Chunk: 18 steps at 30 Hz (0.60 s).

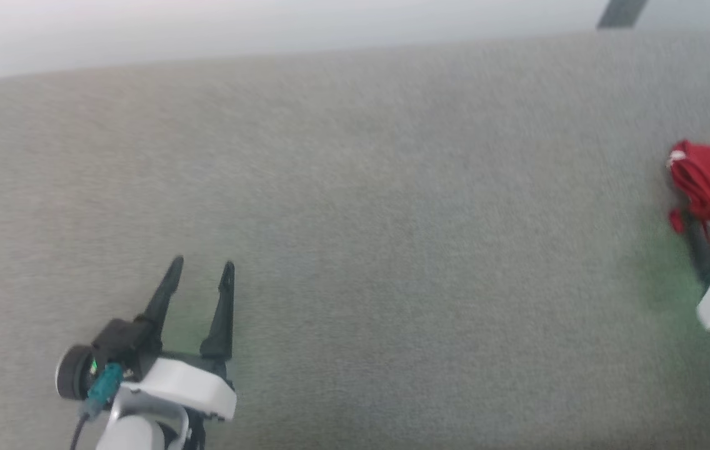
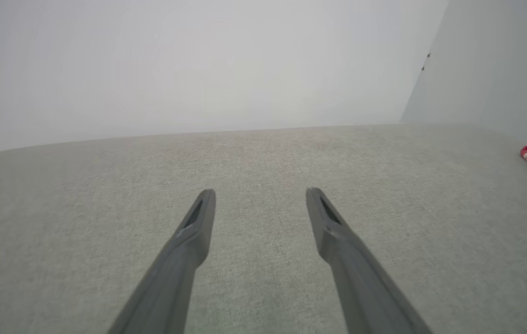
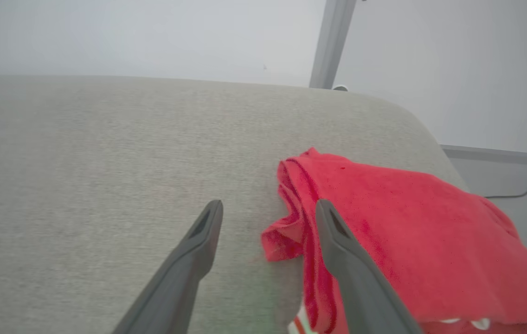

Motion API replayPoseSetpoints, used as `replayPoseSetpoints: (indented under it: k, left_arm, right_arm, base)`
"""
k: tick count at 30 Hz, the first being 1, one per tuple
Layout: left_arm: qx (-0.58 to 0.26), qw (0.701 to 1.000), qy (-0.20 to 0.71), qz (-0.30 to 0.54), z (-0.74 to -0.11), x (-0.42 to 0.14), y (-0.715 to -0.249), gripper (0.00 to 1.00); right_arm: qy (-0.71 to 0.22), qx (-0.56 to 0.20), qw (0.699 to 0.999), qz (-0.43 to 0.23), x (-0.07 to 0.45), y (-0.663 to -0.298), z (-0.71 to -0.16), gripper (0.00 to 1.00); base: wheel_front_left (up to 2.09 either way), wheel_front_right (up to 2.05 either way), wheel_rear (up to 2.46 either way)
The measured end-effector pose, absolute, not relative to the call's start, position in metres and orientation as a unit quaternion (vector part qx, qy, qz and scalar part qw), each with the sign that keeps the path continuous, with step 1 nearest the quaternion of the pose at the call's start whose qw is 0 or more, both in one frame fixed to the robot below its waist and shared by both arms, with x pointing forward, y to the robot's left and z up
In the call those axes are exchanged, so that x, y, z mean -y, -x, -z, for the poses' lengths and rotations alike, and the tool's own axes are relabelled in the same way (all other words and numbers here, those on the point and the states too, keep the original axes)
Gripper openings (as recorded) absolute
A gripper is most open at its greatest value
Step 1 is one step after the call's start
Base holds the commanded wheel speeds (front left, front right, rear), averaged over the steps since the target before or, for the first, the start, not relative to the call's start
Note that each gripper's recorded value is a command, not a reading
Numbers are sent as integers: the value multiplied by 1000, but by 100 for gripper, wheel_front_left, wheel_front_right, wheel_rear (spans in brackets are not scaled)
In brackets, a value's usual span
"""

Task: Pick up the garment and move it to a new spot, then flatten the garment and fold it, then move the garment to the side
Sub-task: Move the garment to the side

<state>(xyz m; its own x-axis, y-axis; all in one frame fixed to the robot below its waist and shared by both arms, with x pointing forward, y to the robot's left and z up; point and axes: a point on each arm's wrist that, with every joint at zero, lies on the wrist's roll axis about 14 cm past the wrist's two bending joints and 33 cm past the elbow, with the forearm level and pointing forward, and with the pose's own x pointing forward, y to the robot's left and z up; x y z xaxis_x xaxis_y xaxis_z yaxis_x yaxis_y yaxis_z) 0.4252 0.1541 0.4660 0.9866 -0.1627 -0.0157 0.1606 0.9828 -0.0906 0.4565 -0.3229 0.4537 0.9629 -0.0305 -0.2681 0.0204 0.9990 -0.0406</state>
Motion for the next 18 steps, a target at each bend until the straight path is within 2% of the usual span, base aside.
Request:
replayPoseSetpoints:
  k: [5,11,18]
  left_arm:
    - [-11,998,50,39,-472,-180,-391,100]
    - [0,999,52,-1,-479,-204,-353,100]
    - [25,998,53,-32,-493,-222,-329,100]
  right_arm:
    - [-4,-112,993,-41,276,-446,-460,100]
    - [-27,-45,997,-60,253,-435,-497,100]
    - [-31,8,995,-98,216,-422,-522,100]
  base:
    - [0,0,0]
    - [0,0,0]
    - [0,0,0]
